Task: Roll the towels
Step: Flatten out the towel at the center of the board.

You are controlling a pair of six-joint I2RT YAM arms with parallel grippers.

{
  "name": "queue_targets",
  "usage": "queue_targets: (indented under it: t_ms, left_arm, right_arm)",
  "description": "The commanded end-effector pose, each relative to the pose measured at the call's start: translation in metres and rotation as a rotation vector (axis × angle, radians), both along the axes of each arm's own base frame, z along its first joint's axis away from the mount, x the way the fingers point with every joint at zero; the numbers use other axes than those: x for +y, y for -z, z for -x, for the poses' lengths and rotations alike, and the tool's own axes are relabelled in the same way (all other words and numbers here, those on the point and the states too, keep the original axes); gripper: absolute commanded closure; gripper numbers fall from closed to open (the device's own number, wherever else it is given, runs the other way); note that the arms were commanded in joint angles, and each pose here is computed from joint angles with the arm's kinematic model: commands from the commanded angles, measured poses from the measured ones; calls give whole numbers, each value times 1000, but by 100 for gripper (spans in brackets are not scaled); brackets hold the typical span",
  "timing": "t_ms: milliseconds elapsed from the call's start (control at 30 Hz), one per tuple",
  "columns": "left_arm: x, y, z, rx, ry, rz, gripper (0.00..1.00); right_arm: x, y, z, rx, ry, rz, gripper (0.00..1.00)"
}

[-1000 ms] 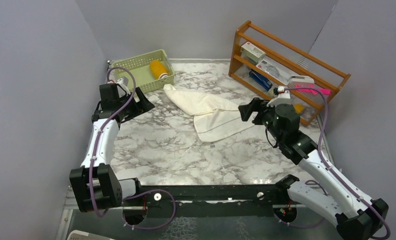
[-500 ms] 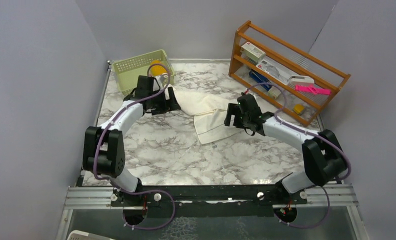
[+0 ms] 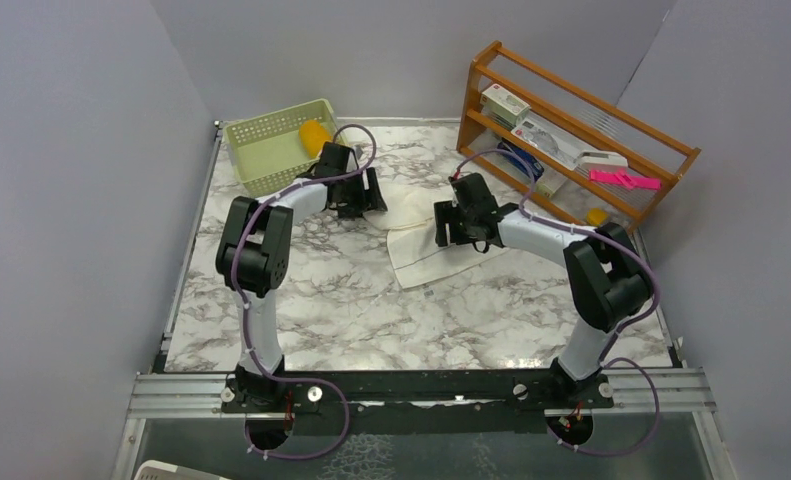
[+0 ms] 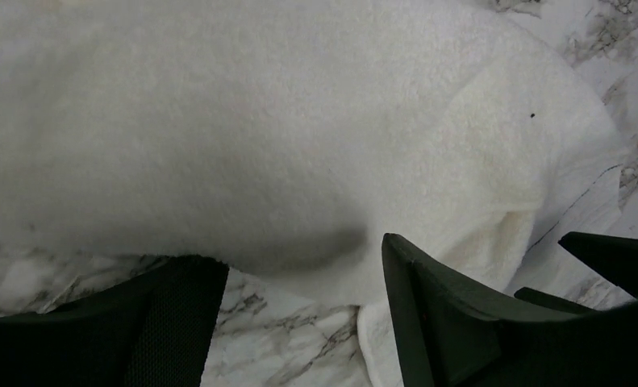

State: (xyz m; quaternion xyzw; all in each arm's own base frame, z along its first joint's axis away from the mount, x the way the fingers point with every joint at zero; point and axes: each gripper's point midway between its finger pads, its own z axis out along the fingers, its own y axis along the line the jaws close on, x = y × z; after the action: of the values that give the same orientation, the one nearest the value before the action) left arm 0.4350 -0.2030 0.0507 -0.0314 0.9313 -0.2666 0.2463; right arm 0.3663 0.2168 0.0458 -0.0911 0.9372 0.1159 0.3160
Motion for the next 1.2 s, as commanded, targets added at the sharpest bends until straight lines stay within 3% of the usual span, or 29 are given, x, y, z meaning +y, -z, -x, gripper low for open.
queue_targets:
  t_ms: [0, 100, 167, 200, 300, 333, 567, 733, 867, 933, 1033, 1133, 1167]
  left_arm:
    - [-10, 3, -30, -50, -7, -20, 39]
    - [-8, 7, -38, -56, -3, -53, 64]
    - [-5, 2, -45, -64, -5, -76, 95]
    - [-2, -2, -48, -70, -11, -90, 100]
    - [10, -22, -55, -92, -26, -120, 100]
    - [16, -30, -56, -99, -32, -128, 100]
    - [85, -107, -31, -187, -119, -148, 100]
    - [96, -178, 39, -220, -64, -146, 100]
    - [100, -224, 113, -278, -93, -90, 86]
    - [113, -233, 134, -286, -127, -138, 71]
    - [131, -223, 142, -245, -116, -264, 38]
    - [153, -183, 130, -142, -98, -422, 16]
    - [158, -170, 125, -116, -92, -454, 14]
  right_arm:
    - [-15, 9, 4, -11, -14, 102, 36]
    - [-24, 20, 12, 15, 8, 125, 45]
    - [-26, 26, 18, 28, 20, 120, 52]
    - [-28, 29, 20, 35, 26, 115, 61]
    - [-31, 35, 23, 65, 42, 84, 95]
    - [-33, 35, 23, 72, 52, 76, 99]
    - [-66, -7, 10, -9, 152, 34, 99]
    - [-60, -82, 6, -139, 111, -8, 99]
    - [-49, -152, 14, -265, 66, -64, 99]
    - [-52, -167, 20, -284, 60, -64, 99]
    - [-61, -163, 25, -289, 68, -29, 99]
    - [-69, -134, 30, -213, 84, 19, 99]
    - [-68, -126, 32, -175, 83, 14, 99]
